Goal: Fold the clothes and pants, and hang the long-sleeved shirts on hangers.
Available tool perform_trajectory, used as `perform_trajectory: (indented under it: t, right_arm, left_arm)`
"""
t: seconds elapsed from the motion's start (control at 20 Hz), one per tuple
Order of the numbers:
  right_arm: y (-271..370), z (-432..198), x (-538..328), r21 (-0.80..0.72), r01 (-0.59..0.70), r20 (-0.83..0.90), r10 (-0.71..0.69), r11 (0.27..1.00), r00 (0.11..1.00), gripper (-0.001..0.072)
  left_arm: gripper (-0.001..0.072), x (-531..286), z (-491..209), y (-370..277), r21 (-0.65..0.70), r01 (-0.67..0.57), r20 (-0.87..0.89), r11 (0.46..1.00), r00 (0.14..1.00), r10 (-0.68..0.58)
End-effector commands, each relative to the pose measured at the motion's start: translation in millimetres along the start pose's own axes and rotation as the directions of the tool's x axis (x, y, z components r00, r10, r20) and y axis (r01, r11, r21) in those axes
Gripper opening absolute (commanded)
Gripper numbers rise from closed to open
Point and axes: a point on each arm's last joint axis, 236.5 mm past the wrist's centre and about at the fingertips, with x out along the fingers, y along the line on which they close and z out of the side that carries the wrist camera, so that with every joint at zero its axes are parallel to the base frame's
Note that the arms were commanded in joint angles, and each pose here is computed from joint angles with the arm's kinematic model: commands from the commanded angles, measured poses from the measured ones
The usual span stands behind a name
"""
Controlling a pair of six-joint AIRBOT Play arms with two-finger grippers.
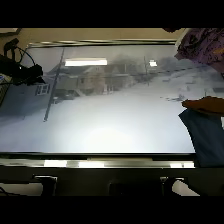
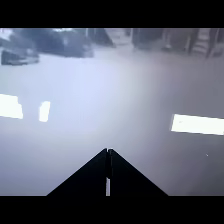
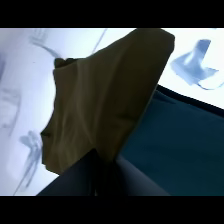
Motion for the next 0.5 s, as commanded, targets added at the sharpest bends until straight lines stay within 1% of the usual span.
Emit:
perform_trajectory:
  t: [0.0, 0.15, 0.3, 0.45]
  right_arm:
    - [-42.8, -19.0, 1.9, -0.031, 0.175, -0.07, -0.176, 0.984, 0.982, 0.0032]
    - [-84.6, -56.8, 19.1, -0.114, 0.299, -0.154, -0.314, 0.947, 0.937, 0.0032]
    - [-137.2, -84.1, 31.9, -0.191, 0.42, -0.13, -0.447, 0.887, 0.885, 0.0032]
    - [-161.1, -107.0, 44.2, -0.229, 0.459, -0.141, -0.495, 0.859, 0.857, 0.0032]
  left_arm:
    - [0.0019, 0.0, -0.6, -0.2, 0.004, -0.001, -0.003, 1.0, 1.0, 0.001]
    - [0.0019, 0.0, -0.7, -0.2, 0.005, -0.001, -0.003, 1.0, 1.0, 0.001]
    - [0.0019, 0.0, -2.4, 0.3, 0.016, -0.002, -0.01, 1.0, 1.0, 0.002]
    - [0.0019, 0.1, -2.1, 0.5, 0.015, -0.002, -0.01, 1.0, 1.0, 0.002]
